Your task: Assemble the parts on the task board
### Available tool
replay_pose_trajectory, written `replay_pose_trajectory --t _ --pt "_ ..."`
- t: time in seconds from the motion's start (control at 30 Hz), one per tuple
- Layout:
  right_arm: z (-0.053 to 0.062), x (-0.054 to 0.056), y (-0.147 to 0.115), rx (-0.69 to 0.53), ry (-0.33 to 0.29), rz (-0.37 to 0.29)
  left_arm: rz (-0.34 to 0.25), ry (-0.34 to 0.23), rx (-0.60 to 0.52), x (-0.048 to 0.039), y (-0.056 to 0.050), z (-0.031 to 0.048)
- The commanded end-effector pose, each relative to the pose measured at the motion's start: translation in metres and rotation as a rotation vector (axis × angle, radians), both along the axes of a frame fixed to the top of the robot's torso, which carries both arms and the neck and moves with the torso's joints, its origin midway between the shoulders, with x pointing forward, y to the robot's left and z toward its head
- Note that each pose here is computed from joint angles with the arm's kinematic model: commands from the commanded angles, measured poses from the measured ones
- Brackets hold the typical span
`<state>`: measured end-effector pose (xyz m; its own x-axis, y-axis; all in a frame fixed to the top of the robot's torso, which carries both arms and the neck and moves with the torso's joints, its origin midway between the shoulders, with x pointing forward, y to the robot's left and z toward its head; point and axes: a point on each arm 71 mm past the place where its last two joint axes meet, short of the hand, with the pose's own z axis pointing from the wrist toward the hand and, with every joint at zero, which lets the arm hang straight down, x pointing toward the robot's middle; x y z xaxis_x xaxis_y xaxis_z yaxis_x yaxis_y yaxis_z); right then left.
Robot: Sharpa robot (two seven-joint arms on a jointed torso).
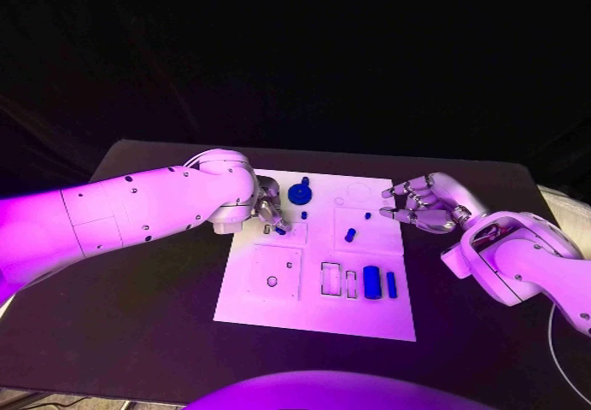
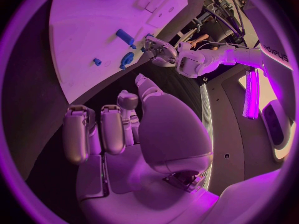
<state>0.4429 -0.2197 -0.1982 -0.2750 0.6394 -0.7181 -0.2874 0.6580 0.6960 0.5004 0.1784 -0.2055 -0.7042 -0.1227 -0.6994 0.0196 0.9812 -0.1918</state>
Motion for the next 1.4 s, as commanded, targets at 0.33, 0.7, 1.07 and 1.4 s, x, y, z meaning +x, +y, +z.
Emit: replay_pose_trajectory --t 0.33,0.7,1.07,1.4 --pt "0.0003 -0.0013 0.0 -0.004 -0.002 0.015 -0.027 0.055 0.046 -0.0015 -0.0024 -0.0088" --pt "0.0004 -0.0004 -0.0019 0.0 -0.006 -0.001 -0.026 0.06 0.052 0.0013 -0.0028 -0.0099" --pt "0.0007 -0.0006 -0.0037 -0.001 -0.004 -0.015 -0.027 0.072 0.063 0.0035 -0.0021 -0.0113" --pt "0.0009 -0.0007 -0.0042 0.0 -0.006 -0.018 -0.029 0.074 0.064 0.004 -0.0019 -0.0116"
